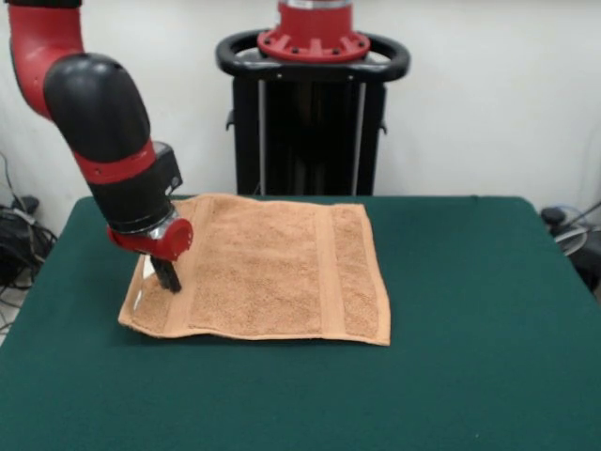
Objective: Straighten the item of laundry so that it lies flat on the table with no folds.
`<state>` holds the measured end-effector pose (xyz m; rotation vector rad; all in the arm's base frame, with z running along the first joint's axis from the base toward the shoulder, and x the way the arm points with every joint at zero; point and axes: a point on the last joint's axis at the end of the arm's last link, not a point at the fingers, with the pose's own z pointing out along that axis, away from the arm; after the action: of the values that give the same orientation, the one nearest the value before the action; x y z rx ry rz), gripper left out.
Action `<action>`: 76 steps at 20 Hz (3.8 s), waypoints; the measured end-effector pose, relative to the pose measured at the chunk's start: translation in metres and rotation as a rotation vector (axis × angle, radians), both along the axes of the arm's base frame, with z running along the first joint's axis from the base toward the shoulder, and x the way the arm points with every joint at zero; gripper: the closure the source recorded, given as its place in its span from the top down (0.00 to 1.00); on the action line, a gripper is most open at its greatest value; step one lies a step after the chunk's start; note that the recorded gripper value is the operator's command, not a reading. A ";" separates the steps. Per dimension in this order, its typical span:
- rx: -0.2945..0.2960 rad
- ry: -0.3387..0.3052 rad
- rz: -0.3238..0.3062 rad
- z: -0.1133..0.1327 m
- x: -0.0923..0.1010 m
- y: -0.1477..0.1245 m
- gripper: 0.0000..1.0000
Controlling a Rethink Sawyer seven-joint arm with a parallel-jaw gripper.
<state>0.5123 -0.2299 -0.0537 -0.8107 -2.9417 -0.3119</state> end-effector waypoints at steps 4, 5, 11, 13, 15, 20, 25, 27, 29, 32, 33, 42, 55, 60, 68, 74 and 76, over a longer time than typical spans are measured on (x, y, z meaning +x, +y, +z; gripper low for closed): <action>0.004 0.013 0.012 0.005 0.003 -0.005 0.00; -0.003 0.015 0.018 0.013 0.006 -0.009 0.00; -0.039 0.023 0.039 0.048 0.013 -0.017 0.00; -0.049 0.029 0.054 0.071 0.018 -0.018 0.00; -0.053 0.028 0.062 0.089 0.023 -0.018 0.00; -0.069 0.013 0.055 0.105 0.029 -0.025 0.00; -0.105 -0.012 0.038 0.083 0.031 -0.037 0.00; -0.133 -0.030 0.028 0.067 0.031 -0.042 0.00; -0.171 -0.055 0.014 0.046 0.028 -0.047 0.00; -0.202 -0.073 -0.002 0.028 0.023 -0.052 0.00; -0.212 -0.080 -0.010 0.020 0.019 -0.054 0.00; -0.213 -0.074 -0.027 -0.001 0.008 -0.055 0.00; -0.196 -0.074 -0.032 0.039 0.009 -0.052 0.00; -0.177 -0.086 -0.045 0.053 0.011 -0.047 0.00; -0.132 -0.103 -0.050 0.033 0.009 -0.018 0.00; -0.123 -0.130 -0.085 0.008 0.002 -0.013 0.00; -0.122 -0.135 -0.099 0.001 -0.001 -0.014 0.00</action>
<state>0.5117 -0.2441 -0.0530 -0.9908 -3.0768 -0.2020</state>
